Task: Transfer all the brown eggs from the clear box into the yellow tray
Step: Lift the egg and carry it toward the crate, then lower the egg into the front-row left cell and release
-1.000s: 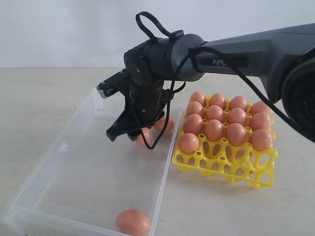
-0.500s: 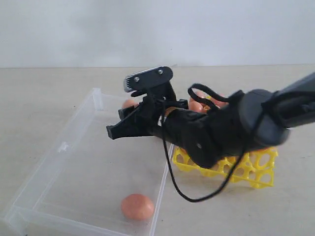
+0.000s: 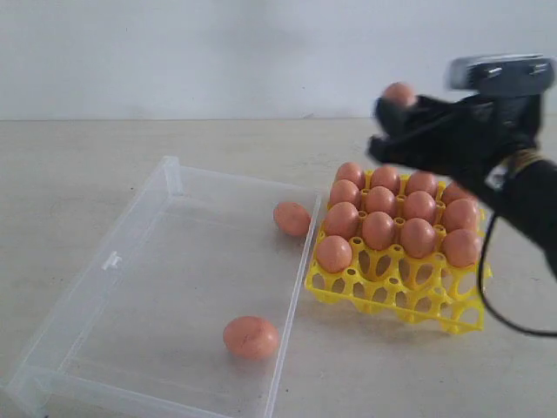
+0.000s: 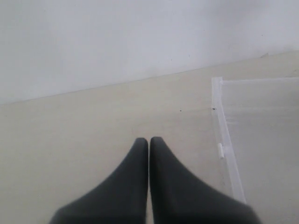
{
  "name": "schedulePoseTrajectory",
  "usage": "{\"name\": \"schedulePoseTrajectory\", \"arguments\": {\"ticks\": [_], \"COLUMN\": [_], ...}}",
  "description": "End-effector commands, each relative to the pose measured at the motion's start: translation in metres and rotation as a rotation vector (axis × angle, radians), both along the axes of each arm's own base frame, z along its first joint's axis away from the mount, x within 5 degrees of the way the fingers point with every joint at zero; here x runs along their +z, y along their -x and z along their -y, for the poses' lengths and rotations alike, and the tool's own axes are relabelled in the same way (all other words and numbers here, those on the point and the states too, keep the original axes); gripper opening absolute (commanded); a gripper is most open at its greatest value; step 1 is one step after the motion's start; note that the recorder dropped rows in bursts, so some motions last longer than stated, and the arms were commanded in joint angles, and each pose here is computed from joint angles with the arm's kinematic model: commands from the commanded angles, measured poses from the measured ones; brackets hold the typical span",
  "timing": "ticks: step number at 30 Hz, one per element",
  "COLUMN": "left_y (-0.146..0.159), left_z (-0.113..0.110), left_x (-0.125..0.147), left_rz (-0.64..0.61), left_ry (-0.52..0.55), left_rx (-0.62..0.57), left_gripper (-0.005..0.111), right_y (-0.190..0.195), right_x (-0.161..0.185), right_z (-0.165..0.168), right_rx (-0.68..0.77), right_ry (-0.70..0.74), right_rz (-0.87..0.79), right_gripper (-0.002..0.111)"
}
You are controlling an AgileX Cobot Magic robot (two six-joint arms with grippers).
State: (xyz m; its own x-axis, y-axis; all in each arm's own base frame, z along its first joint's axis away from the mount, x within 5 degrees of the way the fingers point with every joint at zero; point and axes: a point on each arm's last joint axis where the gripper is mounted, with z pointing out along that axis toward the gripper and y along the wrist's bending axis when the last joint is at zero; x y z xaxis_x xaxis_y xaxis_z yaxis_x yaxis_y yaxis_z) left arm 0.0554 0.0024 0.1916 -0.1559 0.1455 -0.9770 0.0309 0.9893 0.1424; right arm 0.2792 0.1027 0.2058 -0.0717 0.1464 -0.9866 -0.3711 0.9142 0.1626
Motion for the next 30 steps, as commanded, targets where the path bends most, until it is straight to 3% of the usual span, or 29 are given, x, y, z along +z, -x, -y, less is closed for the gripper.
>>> {"name": "schedulePoseTrajectory", "arguments": {"ticks": [1,4,6,8,10,12,15,17,19,22,26,30], "left_y": [0.000,0.000,0.000,0.000,0.000,0.000,0.000,0.000,0.000,0.000,0.000,0.000], "left_z": [0.000,0.000,0.000,0.000,0.000,0.000,0.000,0.000,0.000,0.000,0.000,0.000], "left_x": [0.000,0.000,0.000,0.000,0.000,0.000,0.000,0.000,0.000,0.000,0.000,0.000], "left_rz": [0.004,0.004,0.004,0.004,0.004,0.004,0.004,0.004,0.004,0.004,0.004,0.004], "left_ry": [0.011,0.011,0.011,0.011,0.011,0.011,0.011,0.011,0.011,0.011,0.011,0.011], "left_rx": [-0.003,-0.003,-0.003,-0.003,-0.003,-0.003,-0.003,-0.003,-0.003,-0.003,-0.003,-0.003], "left_gripper": [0.001,0.001,0.001,0.001,0.001,0.001,0.001,0.001,0.001,0.001,0.001,0.001], "right_y": [-0.010,-0.010,-0.009,-0.011,-0.011,-0.012,-0.006,-0.002,-0.005,-0.010,-0.008,-0.015], "right_x": [0.029,0.032,0.032,0.030,0.026,0.015,-0.005,-0.012,-0.015,-0.015,-0.016,-0.040], "right_z": [0.055,0.086,0.101,0.105,0.097,0.089,0.063,0.041,0.025,0.014,0.008,0.003], "right_rx": [0.244,0.575,0.621,0.603,0.612,0.580,0.640,0.711,0.689,0.594,0.654,0.684], "right_ry": [-0.124,0.056,0.102,0.048,0.028,0.098,0.291,0.470,0.569,0.569,0.538,0.440], "right_rz": [0.124,-0.098,-0.215,-0.269,-0.274,-0.338,-0.385,-0.326,-0.292,-0.305,-0.263,-0.296], "right_gripper": [0.000,0.000,0.000,0.000,0.000,0.000,0.000,0.000,0.000,0.000,0.000,0.000]}}
